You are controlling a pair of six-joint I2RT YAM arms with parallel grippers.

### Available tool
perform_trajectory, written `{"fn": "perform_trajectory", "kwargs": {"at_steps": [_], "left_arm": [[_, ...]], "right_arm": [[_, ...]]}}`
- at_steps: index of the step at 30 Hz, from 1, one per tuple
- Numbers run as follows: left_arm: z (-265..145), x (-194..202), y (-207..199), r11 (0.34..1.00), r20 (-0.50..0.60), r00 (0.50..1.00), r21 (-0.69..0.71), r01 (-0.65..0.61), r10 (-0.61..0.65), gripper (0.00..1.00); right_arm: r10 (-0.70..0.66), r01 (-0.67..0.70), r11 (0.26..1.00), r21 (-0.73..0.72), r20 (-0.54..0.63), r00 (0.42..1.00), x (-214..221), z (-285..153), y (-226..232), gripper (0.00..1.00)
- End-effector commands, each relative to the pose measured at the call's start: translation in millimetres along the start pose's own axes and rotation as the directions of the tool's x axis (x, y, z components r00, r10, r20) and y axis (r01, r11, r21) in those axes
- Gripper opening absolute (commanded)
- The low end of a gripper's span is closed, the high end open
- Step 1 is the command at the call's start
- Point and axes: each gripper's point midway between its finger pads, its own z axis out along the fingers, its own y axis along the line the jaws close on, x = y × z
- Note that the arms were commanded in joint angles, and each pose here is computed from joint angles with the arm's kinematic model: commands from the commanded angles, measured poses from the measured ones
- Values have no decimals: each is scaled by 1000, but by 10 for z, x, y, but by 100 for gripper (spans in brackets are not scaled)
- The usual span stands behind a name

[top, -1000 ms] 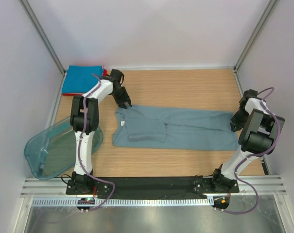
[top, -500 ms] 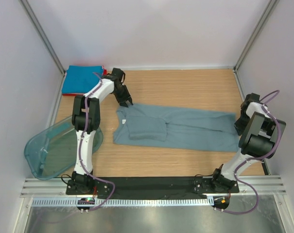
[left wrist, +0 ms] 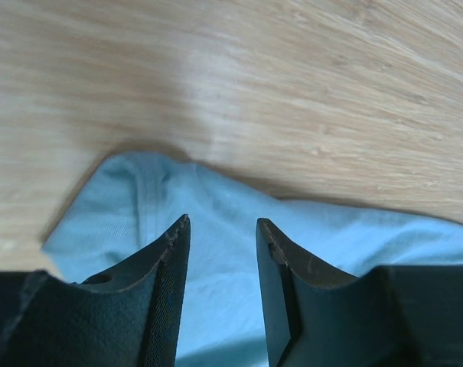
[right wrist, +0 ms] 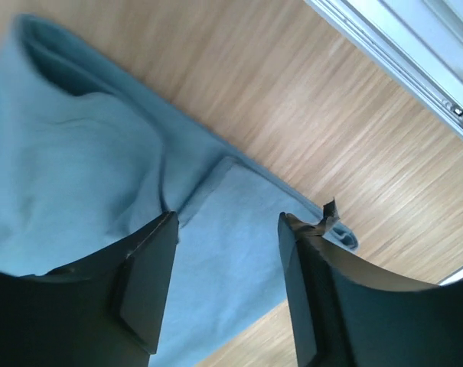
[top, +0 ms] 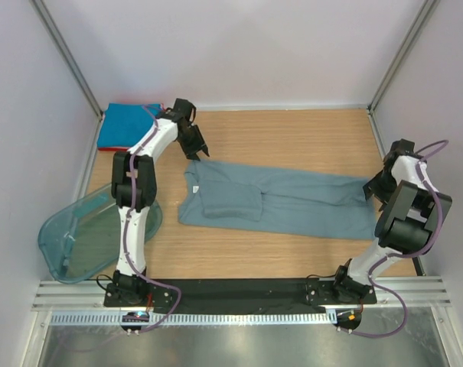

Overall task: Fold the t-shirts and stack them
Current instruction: Fold the tshirt

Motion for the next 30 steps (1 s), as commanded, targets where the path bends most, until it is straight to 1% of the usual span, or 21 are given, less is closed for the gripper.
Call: {"fn": "perform_trajectory", "kwargs": {"at_steps": [1,4,6,7,8,9,12,15,17,19,20,21,22,24,25,27,28,30], "left_arm": [[-541,-72,-72,1000,94,996,-26,-7,10,42],[-529,130,151,995,42,999,-101,-7,12,40],[-558,224,216,993,26,999,-113,-34,37,39],[-533,324,304,990,-1,999,-133,-41,41,39],[-543,370,316,990,-12,998,-133,-57,56,39],[-553,423,336,989,-24,998,-133,-62,60,39],[-568,645,334,990,-70,995,-113,-81,73,39],[-480,807,340,993,-113,992,-99,-59,48,39],[-385,853,352,993,-124,991,-106,-59,46,39],[-321,847,369,991,-129,990,-117,-63,48,38],[-252,873,429,988,-148,988,-141,-64,43,38],[-242,829,417,987,-141,989,-144,-74,54,38],[-220,807,458,983,-135,989,-167,-79,57,38],[-148,784,504,977,-141,988,-191,-91,64,38],[-114,759,538,974,-137,988,-206,-97,69,38],[-18,750,578,969,-146,987,-224,-106,75,38],[-5,687,549,969,-132,988,-221,-109,81,38],[109,658,593,963,-136,987,-243,-112,80,38]], "right_arm": [[6,-1,997,-72,67,998,-169,-408,183,63],[-17,26,995,-94,95,995,-169,-574,346,65],[-57,68,993,-96,113,992,-110,-678,484,66],[-61,74,992,-106,119,991,-90,-718,555,66],[-103,118,986,-117,127,987,2,-762,691,67],[-124,139,985,-103,137,983,27,-782,717,67],[-145,159,979,-129,110,983,162,-748,825,66],[-157,166,982,-91,97,983,212,-596,759,65],[-183,187,982,-38,91,979,208,-484,650,63],[-173,173,985,-2,84,981,191,-386,510,62],[-171,172,985,-1,78,982,193,-342,467,61],[-157,160,987,-22,97,983,142,-303,478,59],[-140,142,990,-17,78,987,166,-214,385,59],[-128,131,991,-41,74,989,149,-122,390,55],[-124,127,991,-40,65,990,162,-77,369,51],[-127,130,990,-49,56,990,176,-17,397,47],[-128,130,990,-47,46,991,195,23,403,44],[-120,121,992,-43,40,992,211,37,404,43]]}}
